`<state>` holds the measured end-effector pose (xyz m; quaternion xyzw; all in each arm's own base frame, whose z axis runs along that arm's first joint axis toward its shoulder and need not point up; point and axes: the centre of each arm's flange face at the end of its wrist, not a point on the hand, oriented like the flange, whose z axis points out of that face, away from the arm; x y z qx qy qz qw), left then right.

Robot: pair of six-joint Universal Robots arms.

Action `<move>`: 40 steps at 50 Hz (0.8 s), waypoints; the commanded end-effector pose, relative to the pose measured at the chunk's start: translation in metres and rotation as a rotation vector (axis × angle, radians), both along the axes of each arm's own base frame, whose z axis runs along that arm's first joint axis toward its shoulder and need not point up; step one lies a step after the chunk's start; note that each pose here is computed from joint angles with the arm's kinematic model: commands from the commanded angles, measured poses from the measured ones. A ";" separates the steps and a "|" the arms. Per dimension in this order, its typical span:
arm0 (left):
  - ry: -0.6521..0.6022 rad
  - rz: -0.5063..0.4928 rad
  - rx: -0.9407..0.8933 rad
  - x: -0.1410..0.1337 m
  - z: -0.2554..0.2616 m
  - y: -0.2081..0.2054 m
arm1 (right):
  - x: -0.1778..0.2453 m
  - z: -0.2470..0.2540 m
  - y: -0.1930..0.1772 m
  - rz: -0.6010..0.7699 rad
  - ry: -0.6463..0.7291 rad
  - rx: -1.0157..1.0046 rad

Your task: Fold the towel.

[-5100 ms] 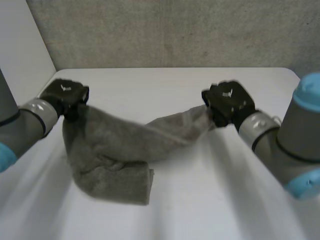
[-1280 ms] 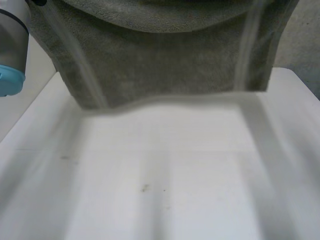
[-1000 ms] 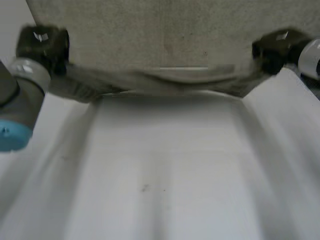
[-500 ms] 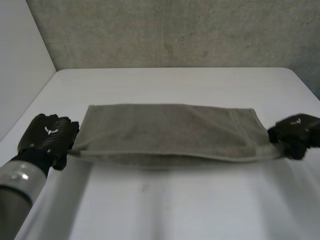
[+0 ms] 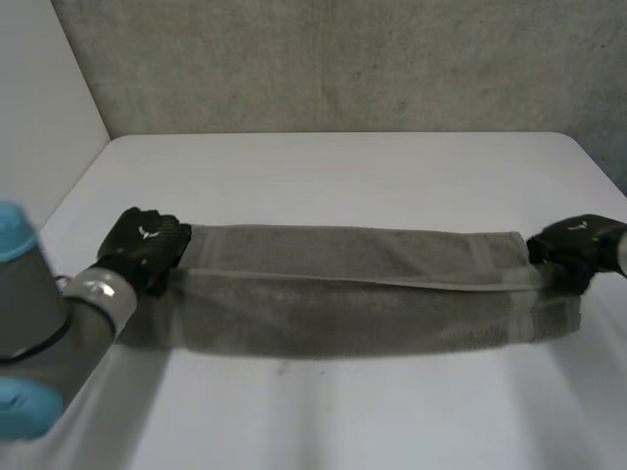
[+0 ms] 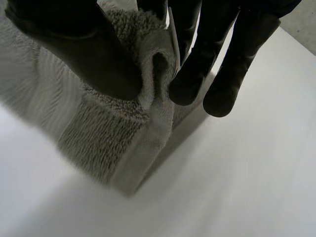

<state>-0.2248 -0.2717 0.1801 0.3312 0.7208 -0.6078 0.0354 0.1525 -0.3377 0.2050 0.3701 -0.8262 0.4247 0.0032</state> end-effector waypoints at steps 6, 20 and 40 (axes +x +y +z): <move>0.005 0.050 -0.064 -0.023 -0.023 -0.085 | 0.037 -0.031 -0.048 -0.068 -0.064 -0.121; 0.003 0.072 -0.102 -0.047 -0.048 -0.123 | 0.046 -0.050 -0.081 -0.104 -0.036 -0.233; -0.015 0.051 -0.057 -0.057 -0.051 -0.121 | 0.059 -0.052 -0.093 -0.141 0.013 -0.296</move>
